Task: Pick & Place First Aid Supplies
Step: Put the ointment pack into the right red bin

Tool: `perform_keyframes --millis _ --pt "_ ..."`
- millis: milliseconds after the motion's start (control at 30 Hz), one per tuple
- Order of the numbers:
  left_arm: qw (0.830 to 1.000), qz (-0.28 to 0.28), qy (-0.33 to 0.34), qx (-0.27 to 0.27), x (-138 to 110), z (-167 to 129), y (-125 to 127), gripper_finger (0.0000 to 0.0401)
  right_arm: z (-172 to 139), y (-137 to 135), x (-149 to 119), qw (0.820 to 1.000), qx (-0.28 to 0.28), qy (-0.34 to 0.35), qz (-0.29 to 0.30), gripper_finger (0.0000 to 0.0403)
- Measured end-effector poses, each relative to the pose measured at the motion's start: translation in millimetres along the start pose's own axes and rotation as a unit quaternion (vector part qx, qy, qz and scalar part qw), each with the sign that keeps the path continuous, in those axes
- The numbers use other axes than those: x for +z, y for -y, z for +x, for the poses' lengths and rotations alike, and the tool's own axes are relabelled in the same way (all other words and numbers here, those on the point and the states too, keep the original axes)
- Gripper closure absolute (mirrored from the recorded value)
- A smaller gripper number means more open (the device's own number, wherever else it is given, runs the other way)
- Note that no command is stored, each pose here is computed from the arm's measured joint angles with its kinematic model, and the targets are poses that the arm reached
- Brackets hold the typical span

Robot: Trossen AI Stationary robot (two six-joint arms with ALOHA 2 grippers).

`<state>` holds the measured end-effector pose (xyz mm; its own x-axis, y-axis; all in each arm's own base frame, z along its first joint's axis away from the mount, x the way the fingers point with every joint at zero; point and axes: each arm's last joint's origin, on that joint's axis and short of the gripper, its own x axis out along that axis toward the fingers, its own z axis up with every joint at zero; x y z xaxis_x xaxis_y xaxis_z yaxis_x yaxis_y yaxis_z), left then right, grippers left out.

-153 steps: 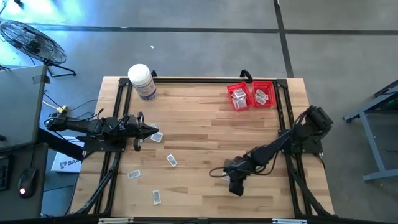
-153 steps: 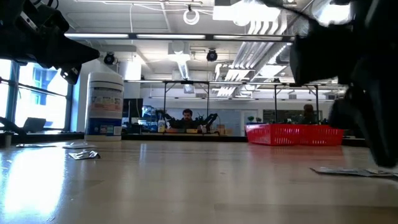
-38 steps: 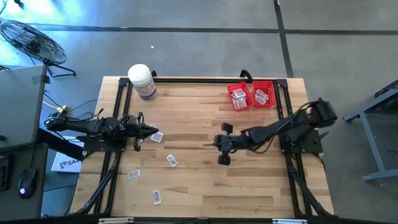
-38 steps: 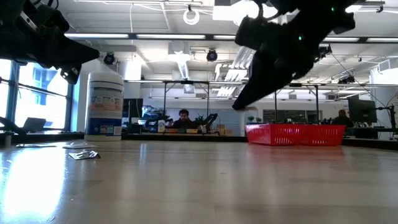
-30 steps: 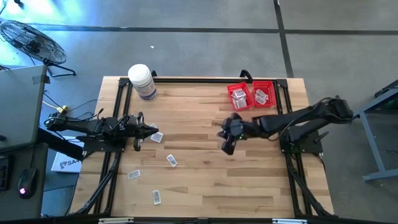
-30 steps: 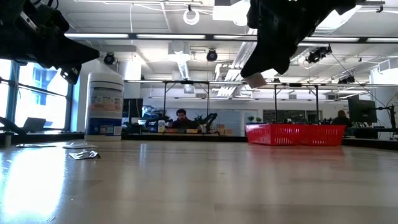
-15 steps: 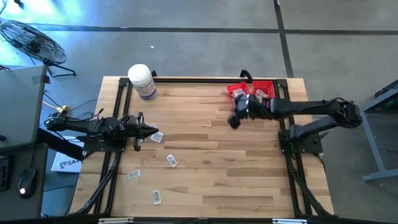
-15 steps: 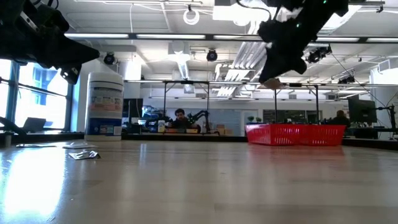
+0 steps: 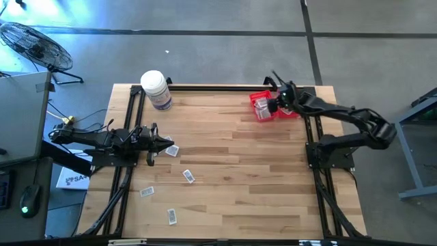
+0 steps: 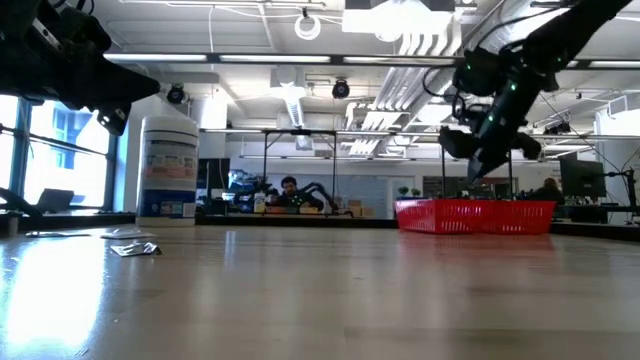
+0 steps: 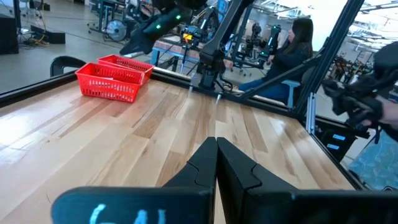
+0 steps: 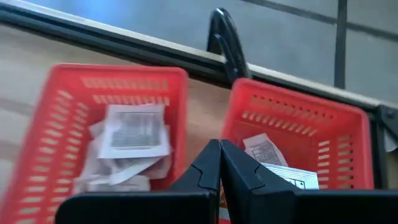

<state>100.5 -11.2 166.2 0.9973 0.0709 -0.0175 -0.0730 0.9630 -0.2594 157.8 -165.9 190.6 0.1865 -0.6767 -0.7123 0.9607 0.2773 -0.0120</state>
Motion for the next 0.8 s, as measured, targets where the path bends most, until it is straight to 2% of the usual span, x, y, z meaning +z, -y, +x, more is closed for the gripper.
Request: perform_keyframes --millis 300,467,667,800 --pt "1.000 0.000 0.000 0.000 0 0 0 0.0400 17 25 -20 0.998 -0.042 -0.009 0.040 0.0403" --pt "1.000 0.000 0.000 0.000 0 0 0 0.0400 25 29 -31 0.998 -0.032 -0.011 0.048 0.0403" --pt "1.000 0.000 0.000 0.000 0 0 0 0.0400 25 28 -32 0.998 -0.036 0.002 0.043 0.0400" --pt "1.000 0.000 0.000 0.000 0 0 0 0.0400 25 28 -33 0.999 -0.036 -0.003 0.034 0.0378"
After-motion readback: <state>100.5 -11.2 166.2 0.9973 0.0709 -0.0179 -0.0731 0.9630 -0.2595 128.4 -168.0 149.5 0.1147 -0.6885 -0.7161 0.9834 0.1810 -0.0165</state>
